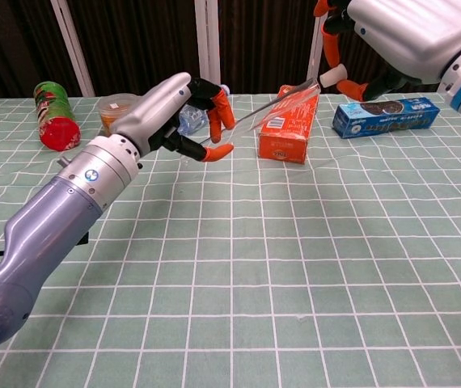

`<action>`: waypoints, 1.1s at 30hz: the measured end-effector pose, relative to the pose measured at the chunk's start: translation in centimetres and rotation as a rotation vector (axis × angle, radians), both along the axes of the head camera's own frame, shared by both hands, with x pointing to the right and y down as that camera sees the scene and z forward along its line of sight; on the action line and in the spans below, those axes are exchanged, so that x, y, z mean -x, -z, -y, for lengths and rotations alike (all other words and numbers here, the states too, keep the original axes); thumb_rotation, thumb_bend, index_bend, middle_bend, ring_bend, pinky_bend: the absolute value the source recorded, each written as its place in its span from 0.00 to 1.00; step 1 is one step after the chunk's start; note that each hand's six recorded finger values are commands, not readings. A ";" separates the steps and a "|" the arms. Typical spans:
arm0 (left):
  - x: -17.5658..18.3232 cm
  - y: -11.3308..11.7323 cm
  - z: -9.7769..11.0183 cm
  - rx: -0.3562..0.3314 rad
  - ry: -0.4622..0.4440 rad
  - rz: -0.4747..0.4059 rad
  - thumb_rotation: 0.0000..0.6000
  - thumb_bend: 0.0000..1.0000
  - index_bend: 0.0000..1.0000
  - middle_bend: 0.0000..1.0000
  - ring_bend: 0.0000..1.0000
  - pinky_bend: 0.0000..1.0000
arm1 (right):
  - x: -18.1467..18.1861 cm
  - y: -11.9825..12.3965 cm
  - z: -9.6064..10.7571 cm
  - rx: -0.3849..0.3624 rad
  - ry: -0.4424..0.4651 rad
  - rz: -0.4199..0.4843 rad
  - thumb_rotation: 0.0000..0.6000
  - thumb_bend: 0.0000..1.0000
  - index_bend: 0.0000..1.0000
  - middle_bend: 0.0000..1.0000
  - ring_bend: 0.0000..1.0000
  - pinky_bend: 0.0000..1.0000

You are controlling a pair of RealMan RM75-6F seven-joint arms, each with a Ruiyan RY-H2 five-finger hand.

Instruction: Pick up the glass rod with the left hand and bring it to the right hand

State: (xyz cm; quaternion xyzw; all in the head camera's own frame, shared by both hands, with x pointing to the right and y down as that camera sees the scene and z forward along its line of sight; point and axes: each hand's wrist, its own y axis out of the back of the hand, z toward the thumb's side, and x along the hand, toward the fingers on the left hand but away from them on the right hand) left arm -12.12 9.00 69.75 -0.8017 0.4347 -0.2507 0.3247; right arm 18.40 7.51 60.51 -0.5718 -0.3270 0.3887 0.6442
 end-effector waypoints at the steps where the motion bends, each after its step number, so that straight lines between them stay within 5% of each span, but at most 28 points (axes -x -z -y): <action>1: 0.0 0.0 0.0 0.000 -0.001 -0.001 1.00 0.70 0.56 0.61 0.13 0.00 | 0.0 0.0 0.0 0.002 -0.001 0.001 1.00 0.42 0.61 0.22 0.05 0.00; 33: -1.0 -0.1 -0.1 -0.003 0.002 0.000 1.00 0.70 0.56 0.61 0.13 0.00 | 0.0 -0.1 -0.4 0.013 -0.004 0.021 1.00 0.42 0.61 0.22 0.05 0.00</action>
